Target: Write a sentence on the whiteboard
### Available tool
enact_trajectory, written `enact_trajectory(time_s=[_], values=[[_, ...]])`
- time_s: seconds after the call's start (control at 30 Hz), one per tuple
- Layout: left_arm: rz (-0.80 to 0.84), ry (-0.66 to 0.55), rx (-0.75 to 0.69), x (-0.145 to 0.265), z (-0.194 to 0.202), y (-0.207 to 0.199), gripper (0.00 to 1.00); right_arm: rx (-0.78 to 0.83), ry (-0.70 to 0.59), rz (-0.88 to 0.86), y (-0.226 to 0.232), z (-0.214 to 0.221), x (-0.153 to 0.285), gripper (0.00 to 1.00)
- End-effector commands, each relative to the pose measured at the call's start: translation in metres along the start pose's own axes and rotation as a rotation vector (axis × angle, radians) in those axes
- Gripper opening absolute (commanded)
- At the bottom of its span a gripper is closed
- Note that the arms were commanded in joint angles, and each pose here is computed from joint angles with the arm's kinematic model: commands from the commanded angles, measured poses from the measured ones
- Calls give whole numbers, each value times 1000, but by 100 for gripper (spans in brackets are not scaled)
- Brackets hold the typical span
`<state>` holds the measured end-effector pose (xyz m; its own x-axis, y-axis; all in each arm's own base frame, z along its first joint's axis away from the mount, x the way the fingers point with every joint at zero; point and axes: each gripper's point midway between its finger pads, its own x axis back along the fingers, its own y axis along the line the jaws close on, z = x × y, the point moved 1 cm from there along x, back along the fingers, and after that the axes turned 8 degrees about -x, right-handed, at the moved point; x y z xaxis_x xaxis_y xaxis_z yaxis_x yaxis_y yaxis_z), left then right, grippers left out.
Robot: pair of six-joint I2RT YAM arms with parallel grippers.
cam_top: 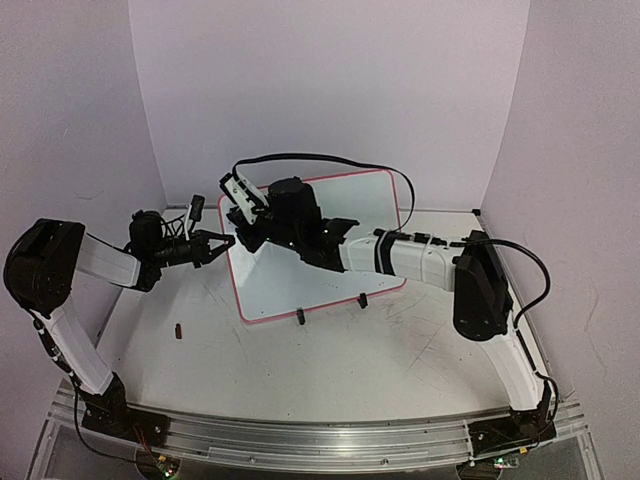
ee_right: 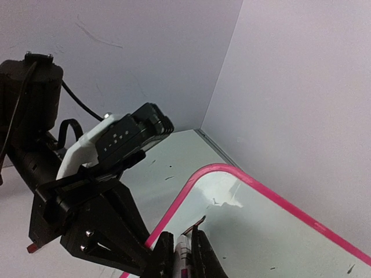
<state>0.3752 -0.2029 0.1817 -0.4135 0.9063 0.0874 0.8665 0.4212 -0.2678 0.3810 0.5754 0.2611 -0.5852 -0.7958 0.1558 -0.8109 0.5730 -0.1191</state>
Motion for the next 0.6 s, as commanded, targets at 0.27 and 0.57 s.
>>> enact_trajectory(time_s=[0.27, 0.57], values=[[-60, -29, -140, 2, -9, 5, 0, -43, 8, 61, -16, -7, 21, 0], [-61, -27, -138, 3, -7, 5, 0, -41, -73, 166, -36, -32, 18, 0]])
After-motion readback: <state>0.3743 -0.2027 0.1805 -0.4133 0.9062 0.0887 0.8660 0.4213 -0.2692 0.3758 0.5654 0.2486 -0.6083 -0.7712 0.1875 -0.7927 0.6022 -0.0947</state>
